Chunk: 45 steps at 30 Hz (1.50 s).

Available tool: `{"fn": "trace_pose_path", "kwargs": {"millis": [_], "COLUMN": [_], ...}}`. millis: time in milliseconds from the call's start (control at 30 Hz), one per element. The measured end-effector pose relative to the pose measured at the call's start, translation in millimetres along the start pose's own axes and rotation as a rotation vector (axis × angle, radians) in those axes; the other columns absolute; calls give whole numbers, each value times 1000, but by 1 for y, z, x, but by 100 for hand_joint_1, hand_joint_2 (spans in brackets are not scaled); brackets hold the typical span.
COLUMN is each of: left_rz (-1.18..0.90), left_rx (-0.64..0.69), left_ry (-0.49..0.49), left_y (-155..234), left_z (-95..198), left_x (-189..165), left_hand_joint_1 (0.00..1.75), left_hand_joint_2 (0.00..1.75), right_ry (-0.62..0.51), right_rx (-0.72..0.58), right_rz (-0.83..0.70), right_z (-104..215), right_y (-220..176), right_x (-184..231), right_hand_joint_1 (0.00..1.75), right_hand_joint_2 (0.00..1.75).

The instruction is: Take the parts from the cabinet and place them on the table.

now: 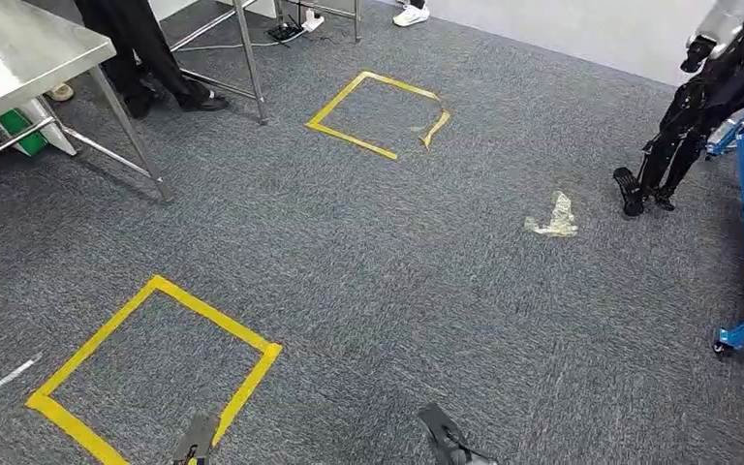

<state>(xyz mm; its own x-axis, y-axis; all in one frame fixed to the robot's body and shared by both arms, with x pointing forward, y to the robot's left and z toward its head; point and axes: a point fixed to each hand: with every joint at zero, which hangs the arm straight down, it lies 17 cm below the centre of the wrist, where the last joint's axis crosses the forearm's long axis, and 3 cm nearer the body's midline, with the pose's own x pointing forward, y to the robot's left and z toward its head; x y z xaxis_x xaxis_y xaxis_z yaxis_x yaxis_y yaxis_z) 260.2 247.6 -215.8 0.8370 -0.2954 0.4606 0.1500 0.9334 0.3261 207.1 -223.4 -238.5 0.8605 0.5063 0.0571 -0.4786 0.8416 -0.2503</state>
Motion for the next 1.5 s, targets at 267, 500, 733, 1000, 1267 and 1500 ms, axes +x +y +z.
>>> {"fn": "trace_pose_path", "kwargs": {"millis": [267,500,733,1000,1267,1500], "left_rz": [14,10,38,75,75,78], "left_rx": [-9,-22,-33,-30,-23,-18], "left_ry": [21,27,69,87,104,95], "left_y": [-6,-11,-12,-14,-14,-14], "left_z": [2,5,9,12,13,12], "left_x": [-14,-21,-49,-64,-65,-58], "left_hand_joint_1": [0,0,0,0,0,0], "left_hand_joint_2": [0,0,0,0,0,0], "right_ry": [3,-3,-23,-13,-26,-35], "right_rx": [-32,-27,-21,-15,-17,-20], "right_rz": [38,42,75,112,134,131], "right_z": [3,6,12,14,15,16], "right_y": [2,14,32,45,43,41], "right_x": [5,6,14,7,12,17], "right_hand_joint_1": [0,0,0,0,0,0], "right_hand_joint_2": [0,0,0,0,0,0]}}
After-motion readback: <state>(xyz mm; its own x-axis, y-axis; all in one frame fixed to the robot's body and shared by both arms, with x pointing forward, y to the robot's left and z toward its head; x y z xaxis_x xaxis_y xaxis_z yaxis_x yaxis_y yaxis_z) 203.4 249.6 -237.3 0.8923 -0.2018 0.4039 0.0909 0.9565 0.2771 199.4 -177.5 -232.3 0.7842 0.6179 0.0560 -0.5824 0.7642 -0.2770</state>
